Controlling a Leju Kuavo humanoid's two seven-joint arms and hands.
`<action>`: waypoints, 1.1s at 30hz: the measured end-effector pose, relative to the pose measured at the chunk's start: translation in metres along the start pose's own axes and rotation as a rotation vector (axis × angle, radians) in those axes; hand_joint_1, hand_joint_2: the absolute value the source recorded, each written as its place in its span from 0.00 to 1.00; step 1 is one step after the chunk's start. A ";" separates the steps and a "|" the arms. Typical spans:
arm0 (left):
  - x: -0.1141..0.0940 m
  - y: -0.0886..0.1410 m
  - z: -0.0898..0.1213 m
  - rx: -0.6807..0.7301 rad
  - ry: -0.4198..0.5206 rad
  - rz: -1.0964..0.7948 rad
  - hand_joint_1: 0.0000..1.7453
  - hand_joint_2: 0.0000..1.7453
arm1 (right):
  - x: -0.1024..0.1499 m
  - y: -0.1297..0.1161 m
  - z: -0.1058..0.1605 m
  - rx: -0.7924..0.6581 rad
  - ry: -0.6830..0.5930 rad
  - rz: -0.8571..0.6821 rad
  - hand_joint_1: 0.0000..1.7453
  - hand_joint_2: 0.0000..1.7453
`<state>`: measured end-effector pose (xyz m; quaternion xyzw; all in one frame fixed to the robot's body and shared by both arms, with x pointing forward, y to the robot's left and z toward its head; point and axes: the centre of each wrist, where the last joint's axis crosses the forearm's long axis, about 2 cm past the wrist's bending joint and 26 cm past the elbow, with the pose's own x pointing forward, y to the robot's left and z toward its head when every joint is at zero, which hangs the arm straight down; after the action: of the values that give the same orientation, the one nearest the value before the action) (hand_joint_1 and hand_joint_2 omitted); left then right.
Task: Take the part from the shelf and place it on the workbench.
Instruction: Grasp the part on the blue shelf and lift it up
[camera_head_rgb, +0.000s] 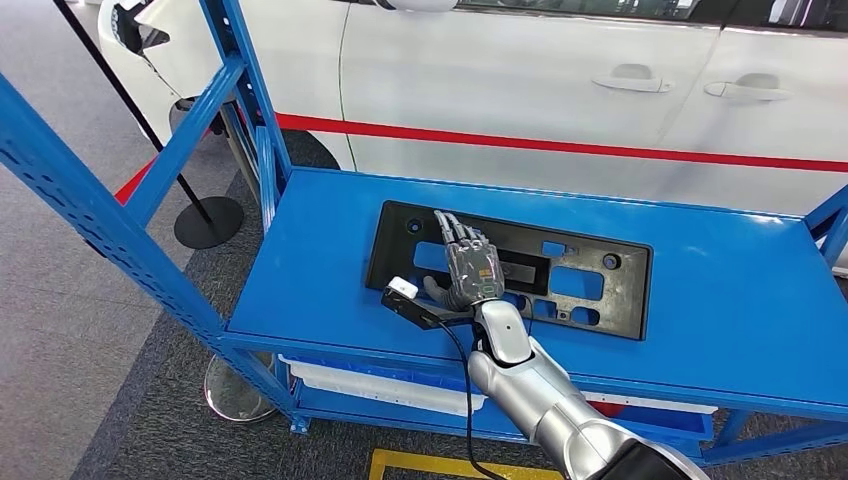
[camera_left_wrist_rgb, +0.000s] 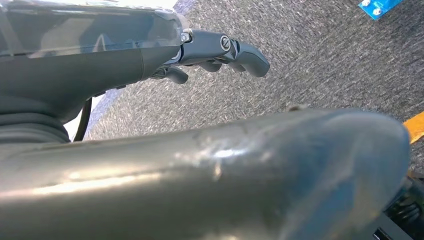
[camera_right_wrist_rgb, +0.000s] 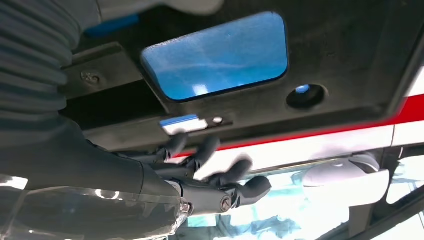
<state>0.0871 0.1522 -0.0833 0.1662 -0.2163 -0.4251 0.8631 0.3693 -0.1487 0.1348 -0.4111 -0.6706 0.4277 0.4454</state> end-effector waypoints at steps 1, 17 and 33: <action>0.000 0.000 0.000 -0.001 0.000 0.000 0.00 0.00 | 0.000 0.000 0.000 0.000 -0.003 0.002 0.00 1.00; -0.048 -0.017 0.007 0.009 0.048 0.012 0.00 0.00 | -0.014 -0.044 -0.014 0.028 -0.019 0.103 0.00 1.00; -0.053 -0.015 0.006 0.014 0.047 -0.003 0.00 0.00 | -0.011 -0.127 -0.045 -0.138 -0.141 0.064 0.00 1.00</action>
<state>0.0452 0.1858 -0.0976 0.1828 -0.1987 -0.4209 0.8660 0.3932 -0.1875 0.2618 -0.4310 -0.7146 0.4226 0.3536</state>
